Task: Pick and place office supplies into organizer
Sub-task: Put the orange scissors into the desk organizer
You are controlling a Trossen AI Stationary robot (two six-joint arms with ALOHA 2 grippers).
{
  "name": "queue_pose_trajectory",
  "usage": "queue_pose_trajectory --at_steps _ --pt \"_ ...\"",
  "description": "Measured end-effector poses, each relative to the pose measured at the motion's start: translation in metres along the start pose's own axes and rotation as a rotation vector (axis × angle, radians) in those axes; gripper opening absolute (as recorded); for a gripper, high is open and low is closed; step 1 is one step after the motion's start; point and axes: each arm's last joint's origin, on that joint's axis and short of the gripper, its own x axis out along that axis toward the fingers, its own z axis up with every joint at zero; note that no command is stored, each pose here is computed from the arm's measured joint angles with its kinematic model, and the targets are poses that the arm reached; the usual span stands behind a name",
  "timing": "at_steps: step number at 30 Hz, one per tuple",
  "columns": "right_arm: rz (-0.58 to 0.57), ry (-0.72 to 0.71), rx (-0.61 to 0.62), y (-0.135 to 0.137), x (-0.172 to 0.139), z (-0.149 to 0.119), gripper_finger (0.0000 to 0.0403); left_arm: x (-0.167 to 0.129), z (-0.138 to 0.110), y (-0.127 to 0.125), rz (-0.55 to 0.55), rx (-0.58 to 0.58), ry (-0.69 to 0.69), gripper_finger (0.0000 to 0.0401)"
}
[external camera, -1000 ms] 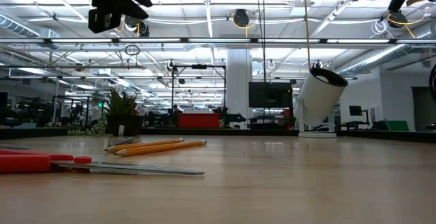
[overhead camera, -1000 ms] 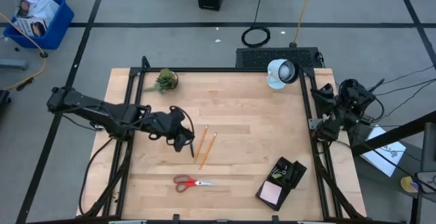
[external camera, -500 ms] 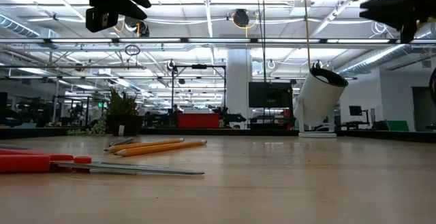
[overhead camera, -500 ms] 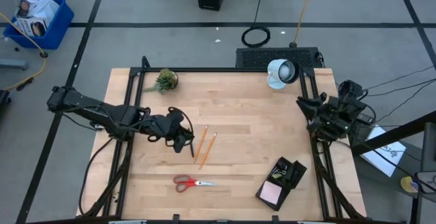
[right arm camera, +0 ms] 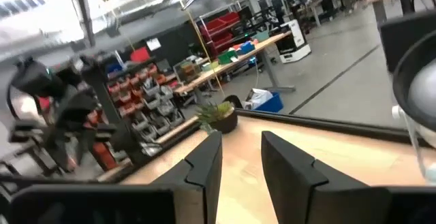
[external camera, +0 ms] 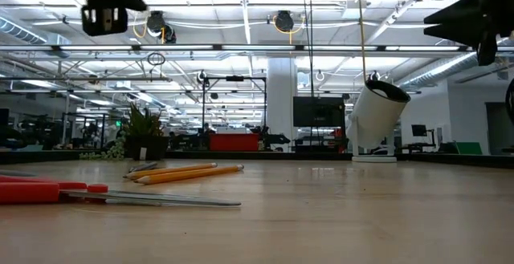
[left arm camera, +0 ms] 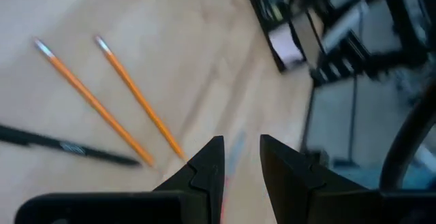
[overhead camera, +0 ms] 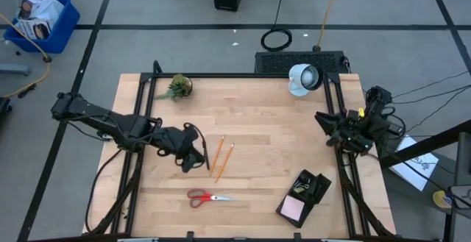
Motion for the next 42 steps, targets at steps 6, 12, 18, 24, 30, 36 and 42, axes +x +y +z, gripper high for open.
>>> queue_pose_trajectory --at_steps 6,12,18,24,30,36,42 --pt "0.003 0.008 -0.051 0.002 0.0 -0.007 0.0093 -0.003 -0.023 0.008 0.11 0.017 0.219 0.0097" --pt "-0.001 0.008 0.029 0.002 0.0 -0.008 0.0093 -0.004 -0.043 0.019 0.312 0.01 0.325 0.0097" --pt "-0.003 0.014 0.06 0.003 0.0 -0.013 0.0093 0.021 -0.049 0.005 0.231 0.096 0.319 0.0101" --pt "-0.004 0.02 0.055 0.003 0.0 -0.02 0.0093 0.054 -0.07 0.008 0.334 0.134 0.425 0.0149" --pt "0.002 0.023 0.059 0.003 0.0 -0.022 0.0093 0.085 -0.088 0.01 0.377 0.115 0.488 0.019" --pt "0.001 0.024 0.053 0.003 0.0 -0.023 0.0093 0.106 -0.099 -0.003 0.241 0.132 0.468 0.0182" --pt "0.0 0.024 0.049 0.003 0.0 -0.023 0.0093 0.111 -0.104 0.0 0.291 0.091 0.458 0.0153"
